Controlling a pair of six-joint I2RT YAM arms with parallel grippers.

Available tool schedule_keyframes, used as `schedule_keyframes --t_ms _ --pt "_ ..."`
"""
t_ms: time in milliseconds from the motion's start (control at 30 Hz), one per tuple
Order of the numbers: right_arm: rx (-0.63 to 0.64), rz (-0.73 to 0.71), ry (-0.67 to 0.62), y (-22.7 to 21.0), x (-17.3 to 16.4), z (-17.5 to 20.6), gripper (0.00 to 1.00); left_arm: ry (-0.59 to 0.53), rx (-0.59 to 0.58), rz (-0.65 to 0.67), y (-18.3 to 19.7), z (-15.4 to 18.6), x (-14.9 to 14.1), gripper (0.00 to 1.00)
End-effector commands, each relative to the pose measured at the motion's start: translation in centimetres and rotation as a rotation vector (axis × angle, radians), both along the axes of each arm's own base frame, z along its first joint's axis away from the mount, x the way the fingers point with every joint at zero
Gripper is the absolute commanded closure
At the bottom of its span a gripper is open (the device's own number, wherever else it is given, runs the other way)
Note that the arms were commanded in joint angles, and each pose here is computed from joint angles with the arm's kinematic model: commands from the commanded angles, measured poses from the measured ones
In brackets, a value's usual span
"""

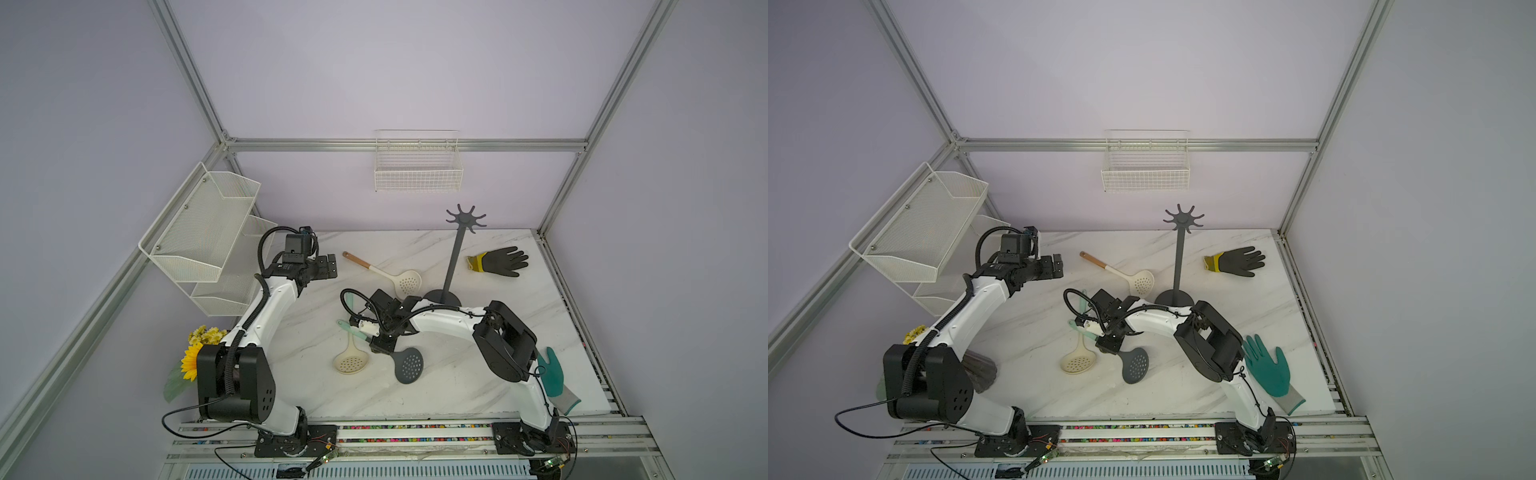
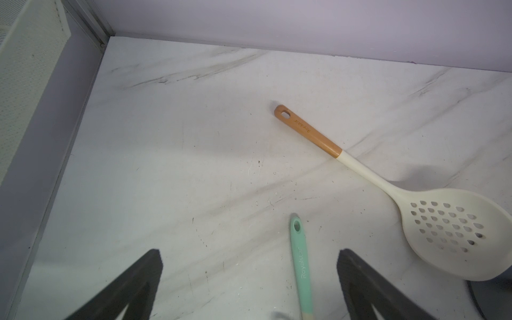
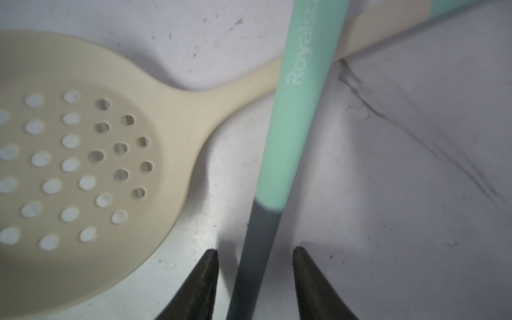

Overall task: Hang the skimmer on the kitchen utensil rack
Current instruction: Pick up the skimmer from the center of the board.

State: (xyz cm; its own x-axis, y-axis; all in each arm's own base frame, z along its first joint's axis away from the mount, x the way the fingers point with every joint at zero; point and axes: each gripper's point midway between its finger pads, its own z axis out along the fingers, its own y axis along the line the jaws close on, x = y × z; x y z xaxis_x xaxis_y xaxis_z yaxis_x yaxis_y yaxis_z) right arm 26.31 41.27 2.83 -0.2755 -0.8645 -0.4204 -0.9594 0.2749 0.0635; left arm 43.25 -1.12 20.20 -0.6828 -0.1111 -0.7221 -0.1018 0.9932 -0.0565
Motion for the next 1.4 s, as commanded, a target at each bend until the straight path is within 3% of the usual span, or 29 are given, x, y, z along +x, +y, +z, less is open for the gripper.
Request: schedule_keyframes --t_ms 0,100,267,633,1267,1367 --pt "-0.011 0.012 -0.004 -0.1 0.1 -0.6 0.56 -0.050 -0.013 0.019 0.4 1.5 -0.1 0.00" --pt "-0.015 0.005 -0.001 0.0 0.2 -0.8 0.61 -0.050 -0.012 0.020 0.4 1.5 0.0 0.00" --pt "-0.025 -0.005 0.005 -0.1 0.3 -1.0 0.78 -0.050 -0.012 0.019 0.4 1.5 0.0 0.00" --pt "-0.024 -0.024 -0.009 -0.1 0.7 -0.6 0.84 -0.047 -0.015 0.017 0.3 1.4 0.0 0.00" --pt "0.186 -0.128 -0.179 -3.1 1.8 12.0 0.86 -0.049 -0.031 -0.003 -0.1 1.9 0.2 0.00" --pt "0.222 -0.152 -0.168 -3.7 2.1 13.0 0.90 -0.046 -0.040 -0.012 -0.3 1.8 0.3 0.00"
